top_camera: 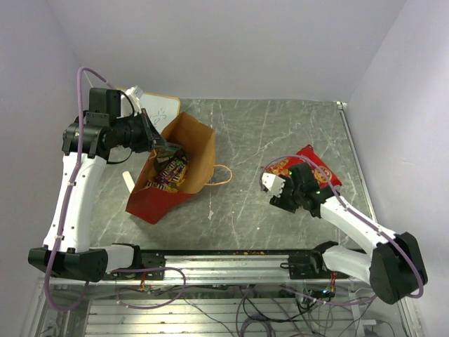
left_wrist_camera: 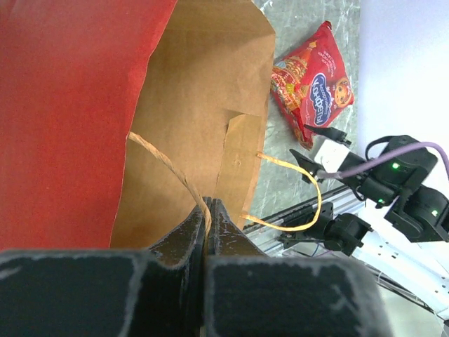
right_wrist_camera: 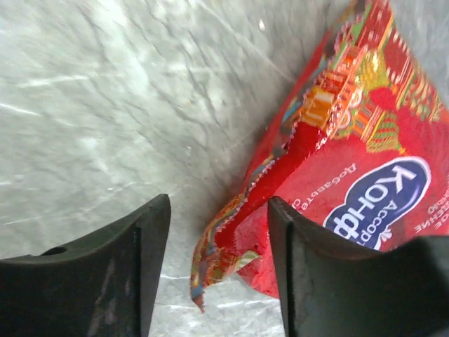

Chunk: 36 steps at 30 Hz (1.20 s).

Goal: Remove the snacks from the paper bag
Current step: Place the snack at the center of the board.

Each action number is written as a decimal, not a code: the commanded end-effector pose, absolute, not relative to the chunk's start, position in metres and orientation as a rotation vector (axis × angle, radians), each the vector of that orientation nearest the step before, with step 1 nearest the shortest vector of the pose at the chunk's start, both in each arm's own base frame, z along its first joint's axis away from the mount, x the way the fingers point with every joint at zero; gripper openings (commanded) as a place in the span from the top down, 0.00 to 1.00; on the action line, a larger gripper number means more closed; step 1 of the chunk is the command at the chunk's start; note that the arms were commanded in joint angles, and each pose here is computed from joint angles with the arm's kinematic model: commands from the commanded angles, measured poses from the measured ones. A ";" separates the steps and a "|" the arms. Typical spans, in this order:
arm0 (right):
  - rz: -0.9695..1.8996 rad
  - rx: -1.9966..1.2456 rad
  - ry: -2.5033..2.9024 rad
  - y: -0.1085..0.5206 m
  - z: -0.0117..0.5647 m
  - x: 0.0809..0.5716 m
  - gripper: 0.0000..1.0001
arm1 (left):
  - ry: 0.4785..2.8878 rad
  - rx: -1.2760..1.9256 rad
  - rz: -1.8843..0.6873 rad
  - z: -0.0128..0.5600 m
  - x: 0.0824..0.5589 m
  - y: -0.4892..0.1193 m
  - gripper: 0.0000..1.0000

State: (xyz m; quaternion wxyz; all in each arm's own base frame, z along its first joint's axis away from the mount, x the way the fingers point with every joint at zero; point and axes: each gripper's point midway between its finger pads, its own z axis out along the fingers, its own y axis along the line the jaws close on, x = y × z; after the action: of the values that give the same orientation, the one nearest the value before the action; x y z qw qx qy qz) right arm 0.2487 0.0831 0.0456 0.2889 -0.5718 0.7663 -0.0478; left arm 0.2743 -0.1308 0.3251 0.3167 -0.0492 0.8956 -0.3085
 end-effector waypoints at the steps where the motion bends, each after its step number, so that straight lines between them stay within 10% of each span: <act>1: 0.133 -1.506 1.876 0.129 0.091 0.246 0.39 | 2.305 -0.102 -0.819 0.340 0.275 -0.133 0.93; 8: 0.386 -0.732 1.882 0.179 0.157 0.317 0.13 | 2.313 -0.106 -0.822 0.339 0.278 -0.134 0.93; 19: 0.509 0.056 2.150 0.160 0.117 0.411 0.08 | 2.302 -0.106 -0.807 0.345 0.276 -0.132 0.93; 36: 0.384 0.187 2.421 0.128 0.049 0.389 0.06 | 2.289 -0.096 -0.864 0.341 0.277 -0.139 0.93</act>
State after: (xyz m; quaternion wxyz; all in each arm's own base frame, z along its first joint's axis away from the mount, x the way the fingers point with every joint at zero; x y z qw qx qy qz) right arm 0.4246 0.1494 0.0623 0.3634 0.0594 0.9132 0.1743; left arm 0.2773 -0.1298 0.3357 0.3307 -0.0493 0.8909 -0.3073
